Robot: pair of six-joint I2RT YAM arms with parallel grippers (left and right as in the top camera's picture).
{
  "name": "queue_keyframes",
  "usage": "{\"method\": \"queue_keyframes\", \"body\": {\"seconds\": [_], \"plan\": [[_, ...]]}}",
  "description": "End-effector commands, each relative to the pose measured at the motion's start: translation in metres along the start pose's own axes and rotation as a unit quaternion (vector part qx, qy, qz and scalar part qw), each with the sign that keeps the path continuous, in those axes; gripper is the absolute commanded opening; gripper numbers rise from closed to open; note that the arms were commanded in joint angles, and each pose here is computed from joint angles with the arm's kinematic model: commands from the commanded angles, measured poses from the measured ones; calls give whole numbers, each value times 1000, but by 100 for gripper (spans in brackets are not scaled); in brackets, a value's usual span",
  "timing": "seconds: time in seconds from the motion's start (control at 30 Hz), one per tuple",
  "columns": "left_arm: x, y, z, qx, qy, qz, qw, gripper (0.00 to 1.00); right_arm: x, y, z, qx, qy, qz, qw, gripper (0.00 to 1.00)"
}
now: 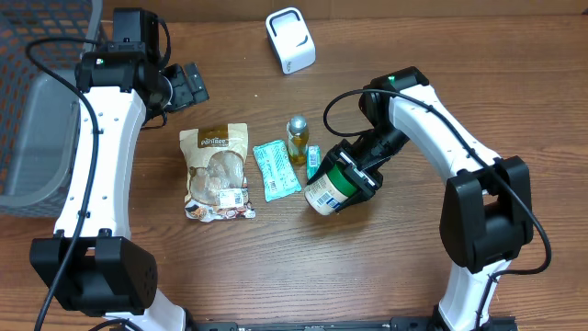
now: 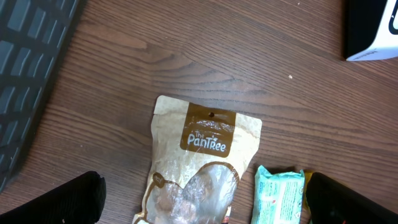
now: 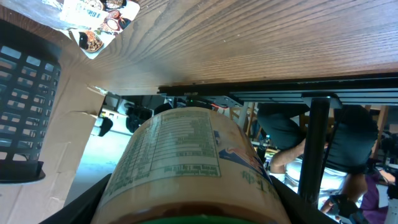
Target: Scan the item barcode
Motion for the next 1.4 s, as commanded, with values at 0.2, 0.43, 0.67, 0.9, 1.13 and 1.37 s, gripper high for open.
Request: {"method": "queue_keyframes", "body": {"seconds": [0.2,0.43,0.67,0.9,1.13,1.37], "plan": [[9,-2,-3,-7,-13,8,1000,100,6,7,12,22,0,-21,1000,4],[9,-2,-3,-7,-13,8,1000,100,6,7,12,22,0,-21,1000,4],[9,-2,-3,-7,-13,8,1000,100,6,5,6,54,-25,2,998,4],[9,-2,-3,-7,-13,8,1000,100,10,-1,-20,97,-133,89,982,4],[9,-2,-3,-7,-13,8,1000,100,26,7,-56,152,-283,147,935,4],[9,-2,-3,-6,-13,8,1000,100,58,10,-85,155,-422,191,873,4]]}}
Point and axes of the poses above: each gripper's point midway between its finger pads, its own x axis back along the fingers, its own y axis along the line the jaws close on, z = x × y, the point moved 9 cm from there along x, back along the fingers, and after that the axes turned 7 degrees about x, right-handed, at the moved point
